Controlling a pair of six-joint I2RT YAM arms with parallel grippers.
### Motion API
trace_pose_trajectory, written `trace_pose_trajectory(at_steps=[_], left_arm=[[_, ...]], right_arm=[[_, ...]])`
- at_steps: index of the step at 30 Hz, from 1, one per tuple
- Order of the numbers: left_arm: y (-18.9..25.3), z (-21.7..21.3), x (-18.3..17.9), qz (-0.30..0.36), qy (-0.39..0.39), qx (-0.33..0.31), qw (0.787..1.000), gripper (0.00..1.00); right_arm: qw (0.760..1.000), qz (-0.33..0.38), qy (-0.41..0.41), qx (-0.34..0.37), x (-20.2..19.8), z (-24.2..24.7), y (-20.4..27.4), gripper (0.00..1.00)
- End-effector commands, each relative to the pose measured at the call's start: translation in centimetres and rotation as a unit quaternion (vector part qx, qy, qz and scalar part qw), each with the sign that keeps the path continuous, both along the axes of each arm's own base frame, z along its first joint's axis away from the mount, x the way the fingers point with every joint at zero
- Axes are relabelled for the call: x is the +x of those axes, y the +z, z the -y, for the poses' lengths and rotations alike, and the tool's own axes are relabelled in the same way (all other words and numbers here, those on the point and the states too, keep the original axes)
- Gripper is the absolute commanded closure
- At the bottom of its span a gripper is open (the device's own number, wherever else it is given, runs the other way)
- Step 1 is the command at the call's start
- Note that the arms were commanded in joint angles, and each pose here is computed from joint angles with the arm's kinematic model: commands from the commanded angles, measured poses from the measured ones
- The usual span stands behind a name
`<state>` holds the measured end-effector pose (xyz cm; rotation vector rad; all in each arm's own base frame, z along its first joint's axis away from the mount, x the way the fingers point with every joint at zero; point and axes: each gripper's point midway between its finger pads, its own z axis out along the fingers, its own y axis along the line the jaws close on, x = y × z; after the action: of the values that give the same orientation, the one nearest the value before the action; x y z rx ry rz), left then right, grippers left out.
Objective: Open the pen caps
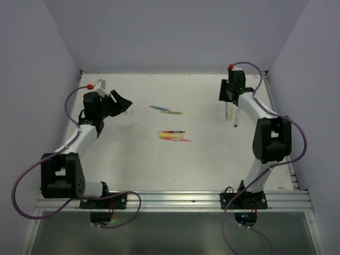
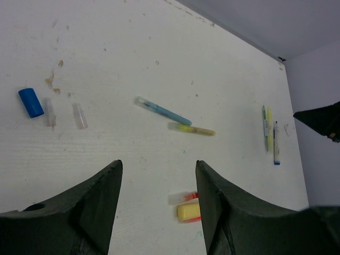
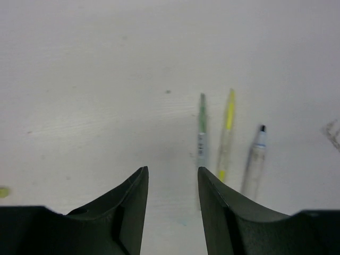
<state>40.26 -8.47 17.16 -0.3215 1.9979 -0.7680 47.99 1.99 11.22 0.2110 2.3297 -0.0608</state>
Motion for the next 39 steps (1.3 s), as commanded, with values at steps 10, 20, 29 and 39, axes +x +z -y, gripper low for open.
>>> trace_pose_trajectory(at_steps=[10,20,29,39], left_arm=[[1.9,0.0,-2.1,0.047,0.013,-0.008,0.999,0.39],[0.3,0.6,-2.9,0.039,0.001,-0.026,0.999,0.39],[-0.3,1.9,-3.4,0.035,-0.019,-0.034,0.999,0.39],[0.4,2.1,-3.6,0.046,-0.024,-0.034,0.998,0.39]], right_arm=[[0.922,0.045,0.383,0.027,3.3,-24.6,-0.1,0.54],[0.879,0.056,0.472,0.039,2.9,-32.7,-2.0,0.52],[0.858,0.056,0.509,0.04,2.5,-37.0,-3.2,0.49],[0.851,0.044,0.523,-0.003,2.5,-38.3,-5.3,0.51]])
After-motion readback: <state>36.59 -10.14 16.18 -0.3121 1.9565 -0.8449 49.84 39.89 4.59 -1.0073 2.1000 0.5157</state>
